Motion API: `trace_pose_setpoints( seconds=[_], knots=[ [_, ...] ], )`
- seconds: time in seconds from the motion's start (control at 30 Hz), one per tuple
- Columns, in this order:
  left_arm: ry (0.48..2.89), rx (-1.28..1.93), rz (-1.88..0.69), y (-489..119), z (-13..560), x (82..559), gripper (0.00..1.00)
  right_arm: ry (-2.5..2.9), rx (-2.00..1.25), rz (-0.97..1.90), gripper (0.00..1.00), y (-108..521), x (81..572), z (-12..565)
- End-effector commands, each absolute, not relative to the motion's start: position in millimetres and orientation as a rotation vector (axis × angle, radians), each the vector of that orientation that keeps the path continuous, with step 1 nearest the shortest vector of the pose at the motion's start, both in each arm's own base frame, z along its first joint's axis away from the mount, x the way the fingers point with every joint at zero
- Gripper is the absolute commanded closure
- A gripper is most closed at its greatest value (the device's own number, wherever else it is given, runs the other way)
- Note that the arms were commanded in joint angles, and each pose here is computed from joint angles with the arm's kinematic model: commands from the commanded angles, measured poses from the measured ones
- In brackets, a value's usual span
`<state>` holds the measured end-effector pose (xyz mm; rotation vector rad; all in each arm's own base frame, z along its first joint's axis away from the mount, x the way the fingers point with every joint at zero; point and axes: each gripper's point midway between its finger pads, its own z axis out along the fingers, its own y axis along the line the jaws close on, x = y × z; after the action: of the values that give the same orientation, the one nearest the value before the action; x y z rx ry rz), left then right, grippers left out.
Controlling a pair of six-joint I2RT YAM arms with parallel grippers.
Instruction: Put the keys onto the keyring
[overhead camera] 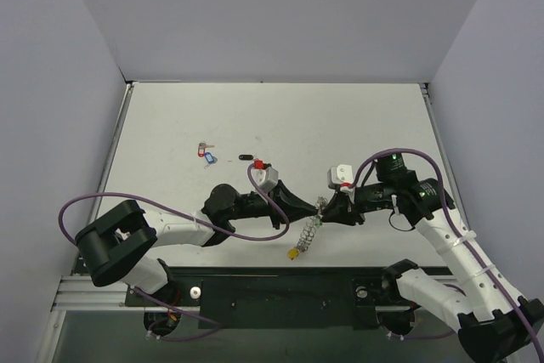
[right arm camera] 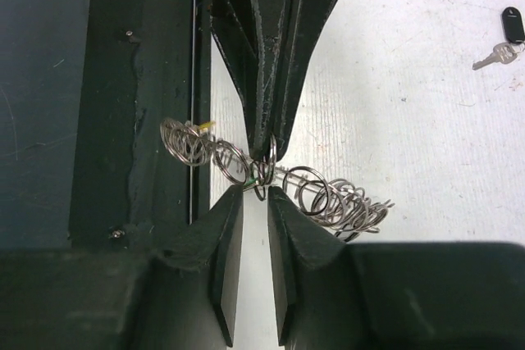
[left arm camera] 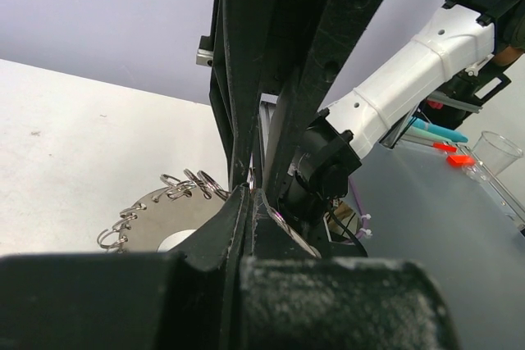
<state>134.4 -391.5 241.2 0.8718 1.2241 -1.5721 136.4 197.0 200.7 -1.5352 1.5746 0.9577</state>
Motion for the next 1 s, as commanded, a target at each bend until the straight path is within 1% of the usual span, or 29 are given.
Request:
trace_pose_setpoints(
  seconds=[0.0,0.07,0.17,0.6,0.8,0.97],
  knots=[
    [0.745,0.769,-1.551,-364,338,123,1.0,1.558,-1.475,0.996,0.82,198,134,217],
    [0.759,0.776,-1.551,-365,332,122,1.0,1.538,-1.465,0.986,0.78,197,135,225],
    [0.762,0.79,-1.556,-365,329,119,1.0,1.529,-1.455,0.987,0.75,197,134,229],
    [0.746,0.809,-1.577,-371,331,113,1.0,1.539,-1.333,1.036,0.75,209,149,229],
    [0.743,0.789,-1.558,-368,333,115,1.0,1.553,-1.335,1.06,0.81,209,144,225],
    [0.75,0.769,-1.542,-365,332,117,1.0,1.563,-1.343,1.074,0.89,208,140,224]
  ],
)
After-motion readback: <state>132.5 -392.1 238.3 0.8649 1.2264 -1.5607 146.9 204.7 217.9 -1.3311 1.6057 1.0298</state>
